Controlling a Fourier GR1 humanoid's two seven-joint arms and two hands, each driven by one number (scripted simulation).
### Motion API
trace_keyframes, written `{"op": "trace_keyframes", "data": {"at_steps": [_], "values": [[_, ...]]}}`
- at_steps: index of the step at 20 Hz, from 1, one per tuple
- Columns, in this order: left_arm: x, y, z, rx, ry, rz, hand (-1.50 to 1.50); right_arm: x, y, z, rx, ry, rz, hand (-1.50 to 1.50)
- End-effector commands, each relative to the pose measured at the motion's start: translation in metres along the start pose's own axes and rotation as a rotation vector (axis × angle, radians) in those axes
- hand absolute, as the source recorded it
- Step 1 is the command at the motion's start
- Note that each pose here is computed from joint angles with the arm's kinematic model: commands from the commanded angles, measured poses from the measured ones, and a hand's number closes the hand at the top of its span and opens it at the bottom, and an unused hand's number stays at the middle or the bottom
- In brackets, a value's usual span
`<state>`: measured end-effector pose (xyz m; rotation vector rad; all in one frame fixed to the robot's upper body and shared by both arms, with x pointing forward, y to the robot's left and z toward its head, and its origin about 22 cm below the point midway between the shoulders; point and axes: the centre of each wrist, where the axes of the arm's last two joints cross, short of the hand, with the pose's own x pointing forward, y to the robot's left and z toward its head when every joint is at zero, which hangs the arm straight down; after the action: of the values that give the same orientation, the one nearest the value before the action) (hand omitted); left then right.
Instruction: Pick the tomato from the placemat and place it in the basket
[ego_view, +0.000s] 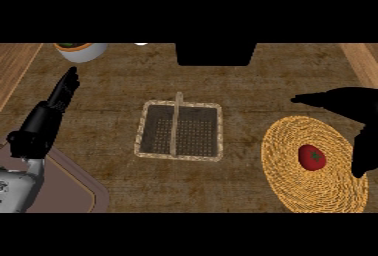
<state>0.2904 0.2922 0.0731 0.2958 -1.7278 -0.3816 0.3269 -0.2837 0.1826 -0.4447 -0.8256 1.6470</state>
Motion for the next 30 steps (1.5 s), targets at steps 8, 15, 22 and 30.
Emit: {"op": "trace_keyframes", "data": {"at_steps": [8, 15, 22, 30], "values": [[-0.009, 0.004, 0.014, -0.010, 0.008, 0.002, 0.00, -0.023, 0.044, -0.040, 0.099, 0.068, 0.058, -1.50], [-0.019, 0.011, 0.004, -0.006, -0.007, 0.004, 0.00, -0.030, 0.073, -0.062, 0.032, 0.058, 0.057, -1.50], [-0.003, 0.015, -0.005, 0.007, 0.028, 0.006, 0.00, -0.030, 0.097, -0.066, 0.010, 0.032, 0.057, -1.50], [0.010, -0.005, 0.010, -0.004, 0.005, -0.001, 0.00, -0.055, 0.100, -0.070, -0.004, 0.045, 0.018, -1.50]]}}
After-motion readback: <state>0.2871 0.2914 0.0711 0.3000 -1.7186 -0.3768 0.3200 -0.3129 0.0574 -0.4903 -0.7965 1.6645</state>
